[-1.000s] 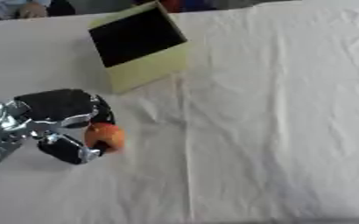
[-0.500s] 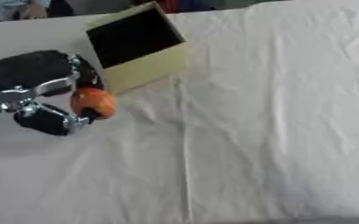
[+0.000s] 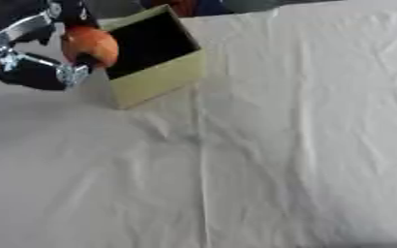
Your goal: Pick up objects on the table and place them in the box.
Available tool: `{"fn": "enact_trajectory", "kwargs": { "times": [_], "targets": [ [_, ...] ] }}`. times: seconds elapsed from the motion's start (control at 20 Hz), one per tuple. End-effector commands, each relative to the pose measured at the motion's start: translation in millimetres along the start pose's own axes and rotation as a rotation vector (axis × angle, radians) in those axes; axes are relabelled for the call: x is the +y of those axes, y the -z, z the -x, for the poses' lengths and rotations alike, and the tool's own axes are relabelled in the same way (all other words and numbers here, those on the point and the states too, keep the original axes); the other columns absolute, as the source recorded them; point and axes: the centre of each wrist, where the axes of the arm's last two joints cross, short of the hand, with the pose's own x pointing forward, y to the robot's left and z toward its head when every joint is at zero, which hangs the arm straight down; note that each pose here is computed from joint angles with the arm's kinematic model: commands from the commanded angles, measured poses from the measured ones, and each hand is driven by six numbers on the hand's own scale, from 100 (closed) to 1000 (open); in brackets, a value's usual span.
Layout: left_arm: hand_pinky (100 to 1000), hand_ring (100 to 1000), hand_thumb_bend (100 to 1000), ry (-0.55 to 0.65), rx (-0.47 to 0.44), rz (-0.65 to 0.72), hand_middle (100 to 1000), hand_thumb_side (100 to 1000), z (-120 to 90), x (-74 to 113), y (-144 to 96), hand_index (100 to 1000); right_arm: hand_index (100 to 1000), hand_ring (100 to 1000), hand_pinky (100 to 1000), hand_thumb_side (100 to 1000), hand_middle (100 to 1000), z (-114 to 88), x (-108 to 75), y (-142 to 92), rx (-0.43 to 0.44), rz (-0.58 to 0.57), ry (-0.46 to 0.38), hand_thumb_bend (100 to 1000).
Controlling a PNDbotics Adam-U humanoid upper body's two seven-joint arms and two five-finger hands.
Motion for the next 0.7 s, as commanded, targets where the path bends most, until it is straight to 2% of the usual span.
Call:
{"fn": "enact_trajectory", "kwargs": {
  "times": [0.05, 0.35, 0.55, 0.6, 0.7],
  "targets": [
    [335, 562, 100, -0.024, 0.043, -0.046, 513, 146, 23, 10.3, 15, 676, 802, 721, 817, 927, 590, -5, -4.6, 7, -0.033, -0.002, -0.009, 100],
    [337, 562, 100, -0.061, 0.097, -0.069, 516, 167, 52, 3.4, 52, 678, 802, 721, 818, 928, 590, -7, -3.6, 10, -0.045, -0.004, -0.001, 100],
    [341, 565, 100, -0.066, 0.133, -0.060, 519, 175, 66, -9.8, 71, 682, 802, 720, 818, 928, 589, -7, -3.2, 12, -0.050, -0.004, 0.003, 100],
    [345, 566, 100, -0.066, 0.137, -0.054, 520, 151, 69, -13.3, 75, 684, 802, 720, 818, 921, 589, -8, -3.0, 12, -0.051, -0.004, 0.005, 100],
    [352, 566, 100, -0.056, 0.138, -0.047, 520, 170, 72, -19.0, 83, 684, 802, 720, 818, 929, 589, -8, -2.7, 13, -0.053, -0.005, 0.007, 100]
  ]
}}
